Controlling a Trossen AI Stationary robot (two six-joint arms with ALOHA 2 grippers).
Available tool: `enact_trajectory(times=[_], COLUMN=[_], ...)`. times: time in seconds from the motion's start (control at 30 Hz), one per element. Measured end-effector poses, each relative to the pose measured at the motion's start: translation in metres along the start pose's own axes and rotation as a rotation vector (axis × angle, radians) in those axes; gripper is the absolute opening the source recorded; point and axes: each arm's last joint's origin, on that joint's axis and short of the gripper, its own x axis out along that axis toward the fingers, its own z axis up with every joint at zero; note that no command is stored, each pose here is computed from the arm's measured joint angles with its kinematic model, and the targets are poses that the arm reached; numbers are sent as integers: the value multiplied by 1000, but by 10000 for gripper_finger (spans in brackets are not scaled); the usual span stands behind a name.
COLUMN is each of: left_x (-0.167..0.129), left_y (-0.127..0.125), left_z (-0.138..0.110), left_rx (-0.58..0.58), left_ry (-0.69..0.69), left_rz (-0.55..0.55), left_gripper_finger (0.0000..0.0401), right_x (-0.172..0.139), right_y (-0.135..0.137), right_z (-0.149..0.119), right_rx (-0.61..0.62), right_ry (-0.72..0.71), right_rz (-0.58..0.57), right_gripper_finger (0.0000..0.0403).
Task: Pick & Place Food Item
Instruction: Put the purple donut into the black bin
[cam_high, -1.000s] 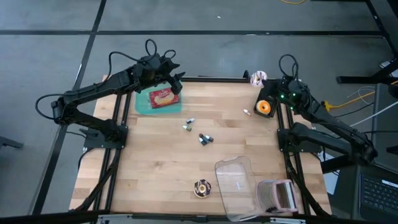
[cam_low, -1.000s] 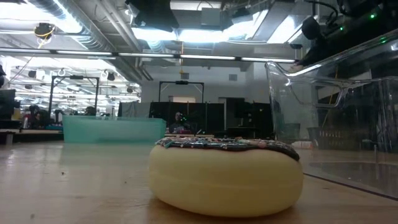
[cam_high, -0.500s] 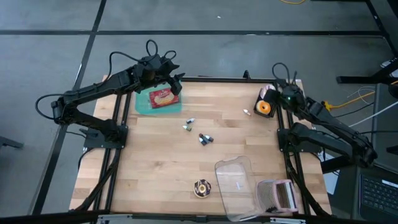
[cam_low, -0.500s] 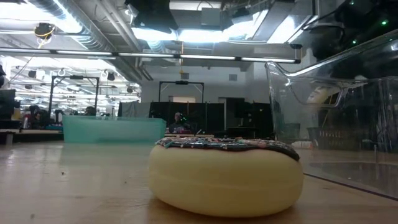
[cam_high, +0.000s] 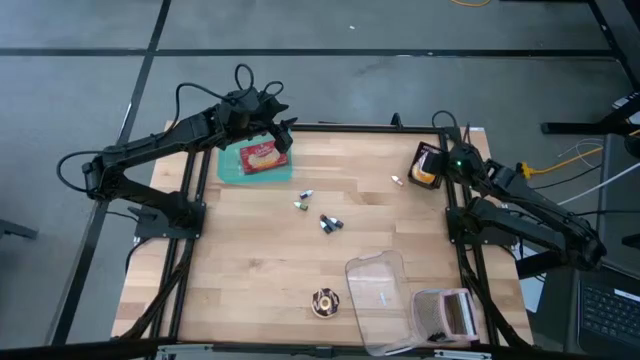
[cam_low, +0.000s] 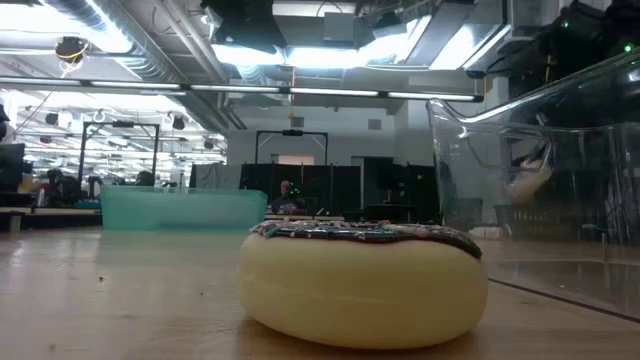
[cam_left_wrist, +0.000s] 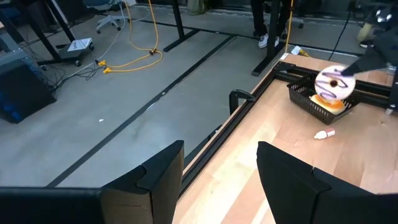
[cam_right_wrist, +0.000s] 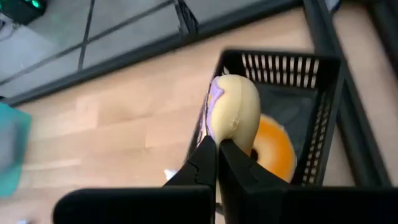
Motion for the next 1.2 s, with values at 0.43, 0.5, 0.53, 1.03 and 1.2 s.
enact_trajectory(times=[0.43, 0.5, 0.53, 1.03, 1.2], left_x=[0, 0, 0, 0, 0], left_y=[0, 0, 0, -1, -1], left_z=[0, 0, 0, -2, -2], left_rx=[-1, -1, -1, 5, 5], left_ry=[0, 0, 0, 23, 23], left_rz=[-17, -16, -16, -25, -28], left_gripper_finger=[196, 196, 196, 195, 196], right_x=[12, 12, 12, 12, 12], right_y=[-2, -2, -2, -8, -9], right_z=[-7, -7, -7, -12, -11], right_rx=[23, 16, 15, 1, 5], right_ry=[6, 16, 19, 59, 44], right_rz=[45, 52, 54, -16, -26], right_gripper_finger=[0, 0, 0, 0, 29])
